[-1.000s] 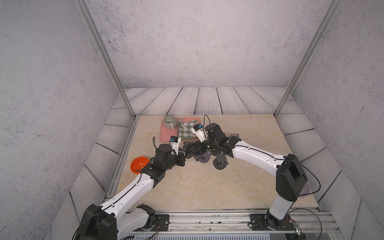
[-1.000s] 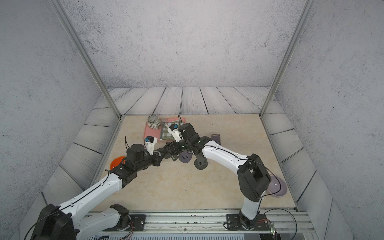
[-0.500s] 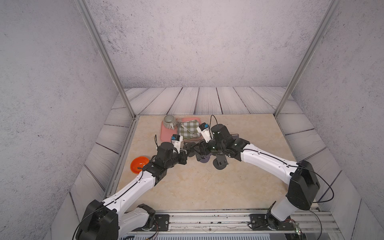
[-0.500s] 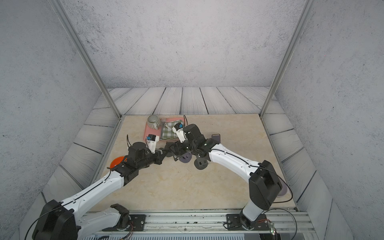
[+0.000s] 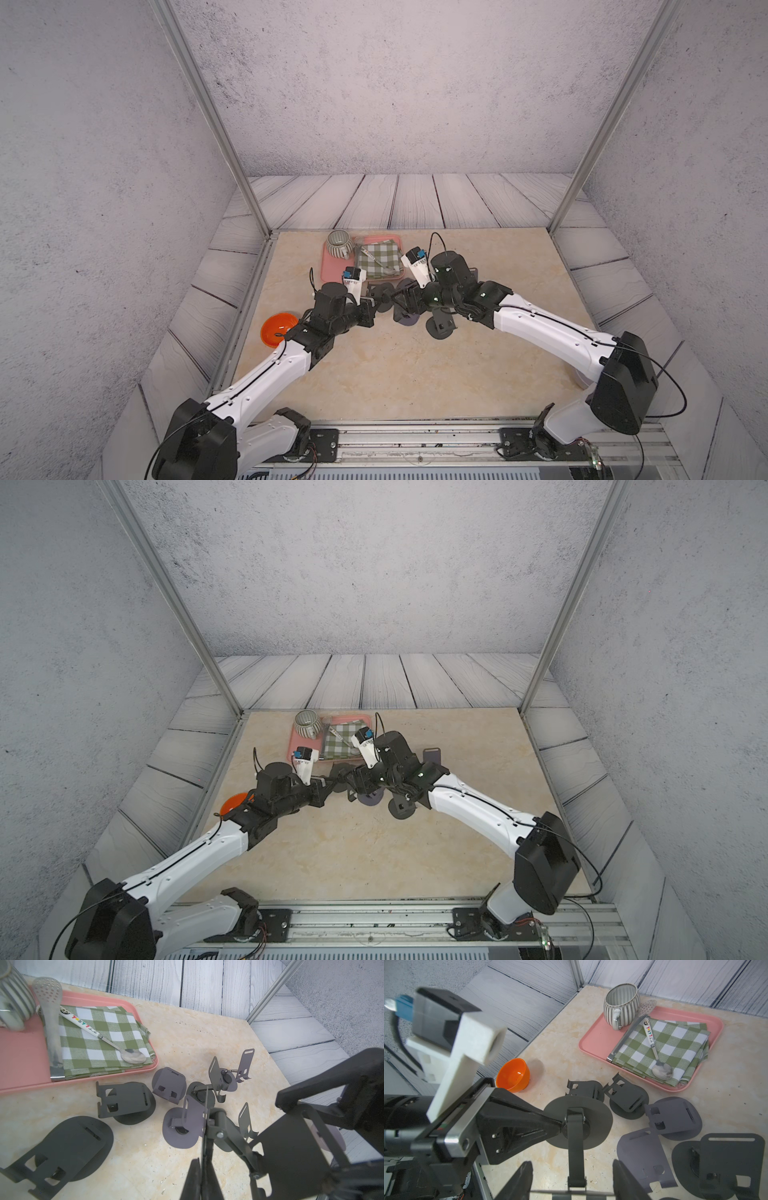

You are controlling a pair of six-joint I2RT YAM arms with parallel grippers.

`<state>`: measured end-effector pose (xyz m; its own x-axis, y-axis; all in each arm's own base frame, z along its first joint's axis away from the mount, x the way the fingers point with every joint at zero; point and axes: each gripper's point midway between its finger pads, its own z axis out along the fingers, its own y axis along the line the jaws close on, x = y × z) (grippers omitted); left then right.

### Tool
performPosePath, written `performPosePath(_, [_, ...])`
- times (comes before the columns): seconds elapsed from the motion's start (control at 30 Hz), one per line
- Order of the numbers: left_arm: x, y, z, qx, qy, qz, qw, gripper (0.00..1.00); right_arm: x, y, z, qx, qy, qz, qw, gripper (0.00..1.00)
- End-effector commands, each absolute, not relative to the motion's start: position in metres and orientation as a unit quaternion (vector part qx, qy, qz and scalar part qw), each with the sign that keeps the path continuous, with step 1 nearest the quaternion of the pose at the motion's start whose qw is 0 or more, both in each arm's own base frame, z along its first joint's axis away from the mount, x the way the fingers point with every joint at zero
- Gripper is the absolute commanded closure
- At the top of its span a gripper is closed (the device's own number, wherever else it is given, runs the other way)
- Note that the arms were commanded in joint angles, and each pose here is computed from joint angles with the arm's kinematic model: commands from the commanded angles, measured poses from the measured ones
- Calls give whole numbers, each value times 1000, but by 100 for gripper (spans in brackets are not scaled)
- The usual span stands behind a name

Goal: Open the phone stand

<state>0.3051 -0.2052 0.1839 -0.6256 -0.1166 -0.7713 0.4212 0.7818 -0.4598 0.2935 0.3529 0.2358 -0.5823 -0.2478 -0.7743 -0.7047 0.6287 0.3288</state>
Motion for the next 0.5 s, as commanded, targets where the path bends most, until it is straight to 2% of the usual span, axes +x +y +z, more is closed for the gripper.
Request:
performPosePath(0.0, [327, -137, 143, -29, 891, -175, 419, 100, 281, 328, 244, -281, 842, 303, 346, 44])
performPosePath(0.2, [325, -138, 146, -26, 889, -182, 420, 100, 283, 333, 243, -282, 841, 308, 344, 40])
performPosePath(0.23, [325, -140, 147, -24, 888, -186, 420, 100, 284, 334, 243, -283, 841, 309, 343, 31])
performPosePath(0.27, [325, -142, 148, -21, 887, -192, 420, 100, 285, 335, 241, -284, 842, 308, 341, 14])
performPosePath(0.3, [325, -145, 150, -17, 885, -199, 421, 100, 286, 336, 240, -283, 843, 308, 340, 2])
performPosePath(0.47, [324, -159, 156, 2, 878, -235, 416, 100, 288, 343, 228, -287, 843, 315, 329, 1])
